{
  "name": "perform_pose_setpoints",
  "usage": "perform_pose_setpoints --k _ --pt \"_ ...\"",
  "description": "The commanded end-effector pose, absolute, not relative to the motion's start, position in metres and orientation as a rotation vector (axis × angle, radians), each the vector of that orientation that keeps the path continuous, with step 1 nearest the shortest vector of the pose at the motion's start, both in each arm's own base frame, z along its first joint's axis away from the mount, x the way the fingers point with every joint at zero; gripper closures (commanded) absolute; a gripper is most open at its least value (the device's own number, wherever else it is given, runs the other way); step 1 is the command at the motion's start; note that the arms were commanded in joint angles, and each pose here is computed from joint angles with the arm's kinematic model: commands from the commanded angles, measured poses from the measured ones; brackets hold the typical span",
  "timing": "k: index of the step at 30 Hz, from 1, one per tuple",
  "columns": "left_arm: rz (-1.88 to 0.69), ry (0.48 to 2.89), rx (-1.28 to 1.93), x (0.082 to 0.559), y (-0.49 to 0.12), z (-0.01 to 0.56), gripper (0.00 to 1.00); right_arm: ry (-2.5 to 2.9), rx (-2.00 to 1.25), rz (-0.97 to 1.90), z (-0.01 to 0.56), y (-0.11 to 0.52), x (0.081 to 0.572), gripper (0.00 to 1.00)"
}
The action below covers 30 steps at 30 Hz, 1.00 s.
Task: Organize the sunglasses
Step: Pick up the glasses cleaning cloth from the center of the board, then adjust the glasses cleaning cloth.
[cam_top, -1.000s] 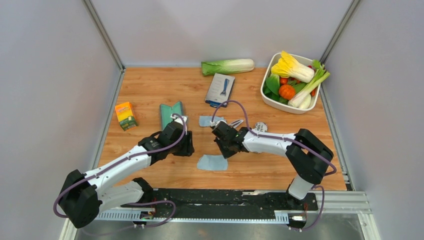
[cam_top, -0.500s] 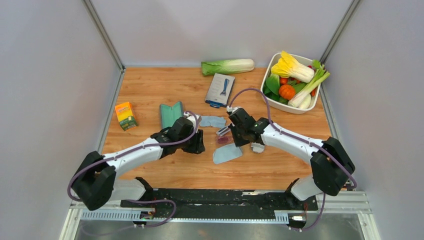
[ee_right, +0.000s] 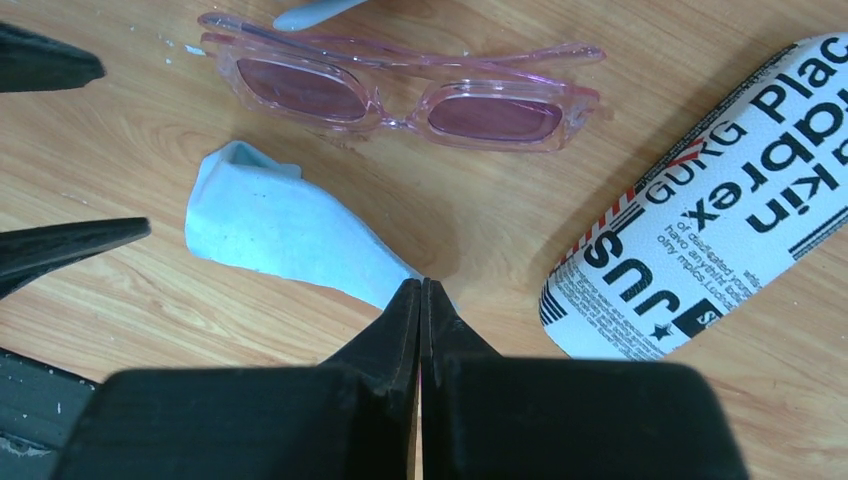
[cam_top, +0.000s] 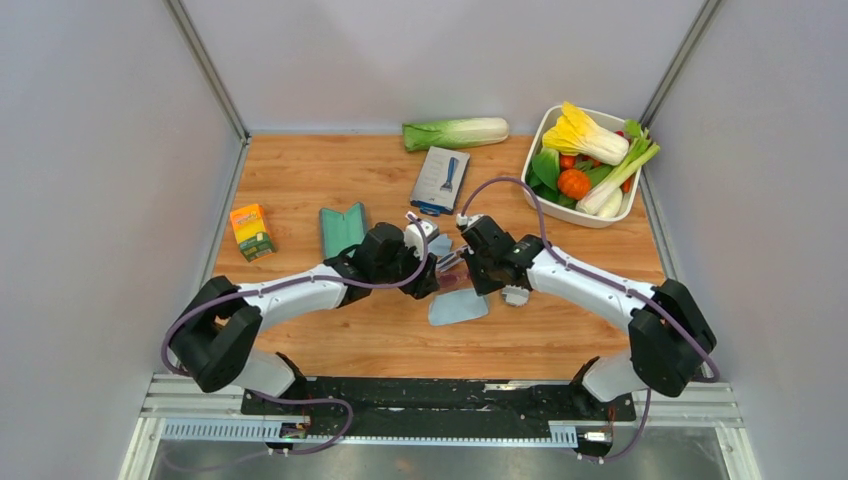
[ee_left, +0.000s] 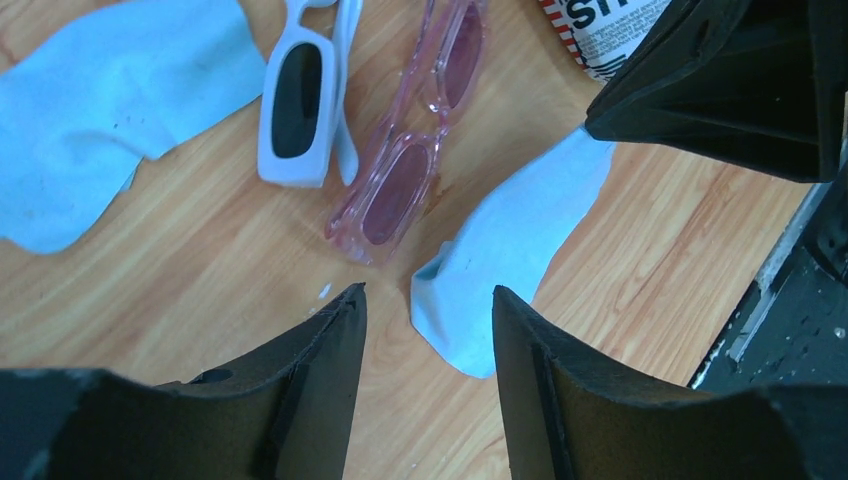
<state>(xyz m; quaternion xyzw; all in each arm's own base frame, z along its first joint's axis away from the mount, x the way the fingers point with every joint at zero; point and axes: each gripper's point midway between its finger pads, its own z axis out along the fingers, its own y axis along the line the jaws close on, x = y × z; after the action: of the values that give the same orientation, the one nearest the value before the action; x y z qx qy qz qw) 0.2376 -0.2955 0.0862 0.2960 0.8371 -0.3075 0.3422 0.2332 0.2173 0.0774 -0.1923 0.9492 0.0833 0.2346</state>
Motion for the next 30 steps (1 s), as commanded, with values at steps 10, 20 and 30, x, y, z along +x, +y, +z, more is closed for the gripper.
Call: perform_pose_setpoints --k 10,20,30 --pt "-1.014 1.917 1.163 0.248 -0.357 0.103 0.41 2.53 -0.55 0.272 0.108 0.217 0.232 1.0" --pt "-1.201 1.92 1.228 0.225 -0.367 0.094 0.42 2.474 -0.524 0.316 0.123 0.217 0.232 1.0" --pt "-1.373 1.872 1.1 0.215 -0.363 0.099 0.43 2.441 -0.508 0.357 0.127 0.217 0.229 1.0"
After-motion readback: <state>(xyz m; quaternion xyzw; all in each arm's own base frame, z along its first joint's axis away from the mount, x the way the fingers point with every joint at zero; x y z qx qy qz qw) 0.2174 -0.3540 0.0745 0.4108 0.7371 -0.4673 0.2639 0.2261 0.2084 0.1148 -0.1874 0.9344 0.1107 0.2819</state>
